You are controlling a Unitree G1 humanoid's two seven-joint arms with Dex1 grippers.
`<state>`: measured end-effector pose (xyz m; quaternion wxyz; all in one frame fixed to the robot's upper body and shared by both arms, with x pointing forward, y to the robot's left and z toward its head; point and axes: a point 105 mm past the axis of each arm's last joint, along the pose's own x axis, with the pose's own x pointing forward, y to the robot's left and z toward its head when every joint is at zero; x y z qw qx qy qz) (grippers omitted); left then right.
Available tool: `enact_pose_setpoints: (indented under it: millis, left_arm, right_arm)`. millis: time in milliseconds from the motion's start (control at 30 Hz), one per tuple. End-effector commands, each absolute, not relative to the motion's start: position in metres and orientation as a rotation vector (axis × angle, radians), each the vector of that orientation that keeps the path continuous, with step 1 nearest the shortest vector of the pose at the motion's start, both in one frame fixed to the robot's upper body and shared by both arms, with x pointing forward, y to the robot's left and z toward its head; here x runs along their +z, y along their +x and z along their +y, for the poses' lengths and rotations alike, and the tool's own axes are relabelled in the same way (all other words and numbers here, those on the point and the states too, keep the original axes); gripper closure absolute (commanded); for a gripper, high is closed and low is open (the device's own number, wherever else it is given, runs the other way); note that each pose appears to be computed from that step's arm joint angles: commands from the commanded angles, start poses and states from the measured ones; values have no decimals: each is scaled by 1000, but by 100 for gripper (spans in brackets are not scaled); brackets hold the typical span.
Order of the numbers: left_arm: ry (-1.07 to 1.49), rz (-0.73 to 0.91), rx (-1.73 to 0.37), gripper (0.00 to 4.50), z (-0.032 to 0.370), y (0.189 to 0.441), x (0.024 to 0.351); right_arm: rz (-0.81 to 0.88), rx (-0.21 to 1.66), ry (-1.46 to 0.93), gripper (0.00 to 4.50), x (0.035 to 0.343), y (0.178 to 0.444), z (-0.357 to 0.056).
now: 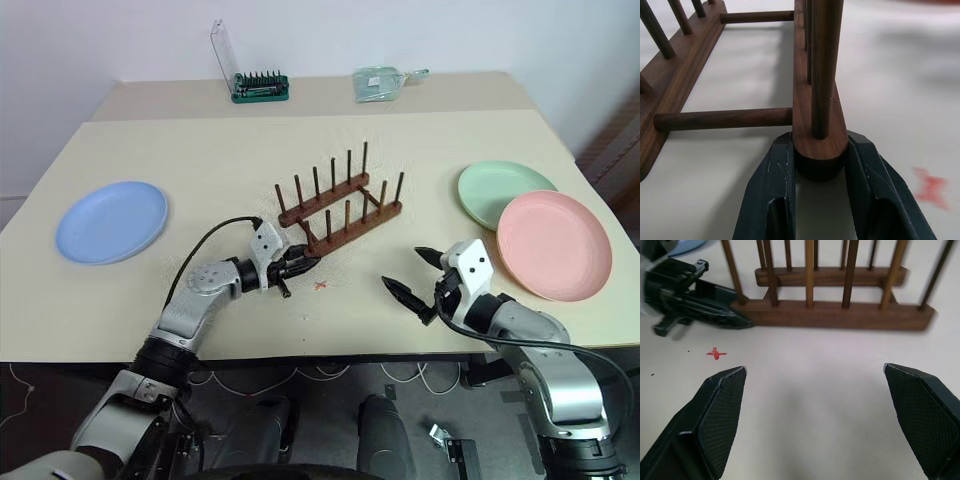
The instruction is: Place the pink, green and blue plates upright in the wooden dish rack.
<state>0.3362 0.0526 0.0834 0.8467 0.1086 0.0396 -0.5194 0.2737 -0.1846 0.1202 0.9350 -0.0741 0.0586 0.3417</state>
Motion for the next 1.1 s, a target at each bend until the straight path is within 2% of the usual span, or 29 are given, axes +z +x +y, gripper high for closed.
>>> enact_pose_setpoints:
  millis: [33,233,367,467,600,633,667,767,867,900,933,1100]
  left_arm:
    - [333,73,-1323,377,44,321,87]
    - [412,103,-1309,377,54,340,81]
    - [410,106,-1250,186,63,350,81]
    - [445,135,-1152,43,85,358,79]
    - [371,164,-1152,43,107,343,83]
    - [349,159,-1167,107,108,339,85]
    - [322,163,-1214,135,106,328,88]
    - [286,209,-1348,285,90,299,89]
    - [315,261,-1345,432,80,293,81]
    - [316,261,-1333,436,73,294,79]
    - [314,259,-1325,436,69,294,78]
    - [364,202,-1176,436,53,317,71]
  right_arm:
    - [77,710,-172,0,128,274,-179]
    - [74,705,-174,0,127,273,-178]
    - [81,694,-181,0,125,269,-181]
    - [101,671,-205,0,123,265,-190]
    - [149,640,-234,0,117,262,-204]
    - [161,634,-242,53,116,262,-207]
    - [175,635,-248,76,113,263,-208]
    - [215,638,-271,225,105,265,-210]
    - [251,626,-313,372,96,269,-212]
    - [268,604,-341,420,91,273,-215]
    - [277,589,-359,442,88,276,-216]
    - [265,552,-438,442,83,300,-209]
